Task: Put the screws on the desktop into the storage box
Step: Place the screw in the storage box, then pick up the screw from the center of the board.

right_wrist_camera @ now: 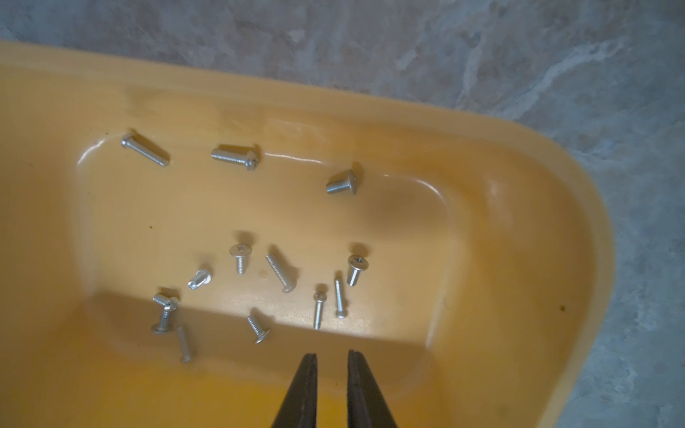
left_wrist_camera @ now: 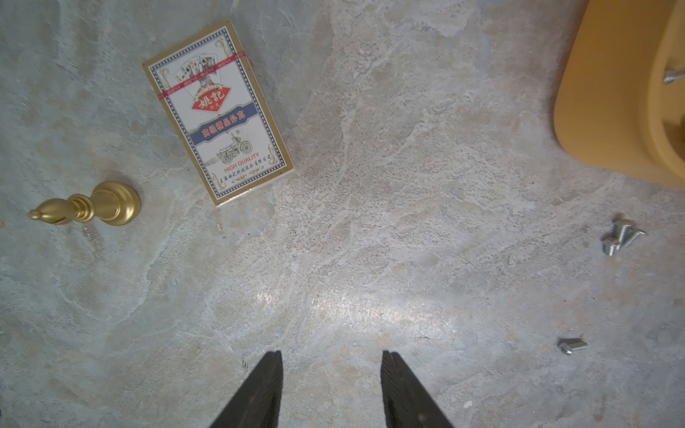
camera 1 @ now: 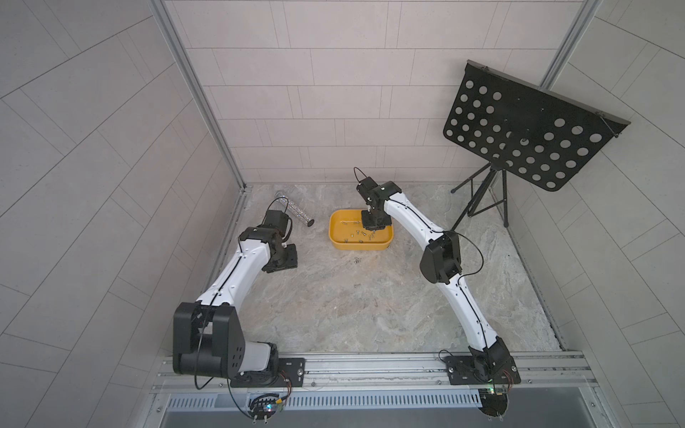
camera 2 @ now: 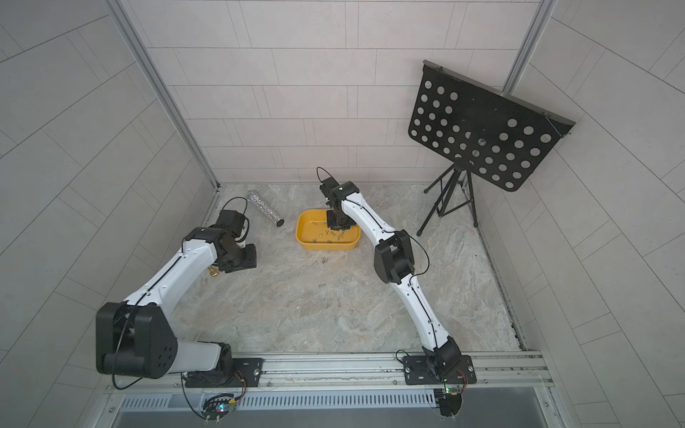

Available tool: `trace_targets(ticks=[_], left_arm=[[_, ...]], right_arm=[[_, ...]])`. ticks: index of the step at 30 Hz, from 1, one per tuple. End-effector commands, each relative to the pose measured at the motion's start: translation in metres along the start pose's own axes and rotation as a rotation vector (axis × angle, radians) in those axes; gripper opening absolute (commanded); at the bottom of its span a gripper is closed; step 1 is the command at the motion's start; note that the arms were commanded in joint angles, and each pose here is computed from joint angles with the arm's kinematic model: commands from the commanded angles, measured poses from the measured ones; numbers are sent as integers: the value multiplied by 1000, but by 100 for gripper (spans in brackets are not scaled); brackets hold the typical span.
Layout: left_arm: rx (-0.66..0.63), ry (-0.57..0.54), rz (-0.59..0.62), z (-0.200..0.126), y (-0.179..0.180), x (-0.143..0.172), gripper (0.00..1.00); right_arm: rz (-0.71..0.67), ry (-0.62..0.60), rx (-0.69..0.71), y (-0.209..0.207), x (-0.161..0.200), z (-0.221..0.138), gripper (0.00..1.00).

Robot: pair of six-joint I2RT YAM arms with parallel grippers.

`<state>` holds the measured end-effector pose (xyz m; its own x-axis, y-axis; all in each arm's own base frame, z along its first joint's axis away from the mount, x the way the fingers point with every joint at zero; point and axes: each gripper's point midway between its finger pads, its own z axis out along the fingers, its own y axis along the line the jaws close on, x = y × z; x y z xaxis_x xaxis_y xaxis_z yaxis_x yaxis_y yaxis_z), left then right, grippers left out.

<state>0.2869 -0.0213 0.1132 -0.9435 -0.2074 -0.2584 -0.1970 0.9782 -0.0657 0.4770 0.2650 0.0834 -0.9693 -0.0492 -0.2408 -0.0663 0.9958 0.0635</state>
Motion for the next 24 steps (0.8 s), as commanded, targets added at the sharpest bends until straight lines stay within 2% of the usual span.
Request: trace_targets(ticks=[1,7,12,14,18,24], left_arm=[[-2,18,13,3,3,6,50],[13,17,16,4,0,7,50],[48,22,45,2,-12,12,50],[57,25,74,-3,-20,17,50],[94,19,150,-18,-46,29,59],[136,67,295,-27,-87,49,64]], right_arm=[[-9,-29,-1,-3,-4,-24,26],[-30,-67,-15,-7,-1,-72,30],[-10,-193,-54,-17,7,-131,31],[5,-234,-57,-26,15,-153,32],[42,-279,-63,-49,38,-185,32],[114,-326,-81,-81,73,-205,32]])
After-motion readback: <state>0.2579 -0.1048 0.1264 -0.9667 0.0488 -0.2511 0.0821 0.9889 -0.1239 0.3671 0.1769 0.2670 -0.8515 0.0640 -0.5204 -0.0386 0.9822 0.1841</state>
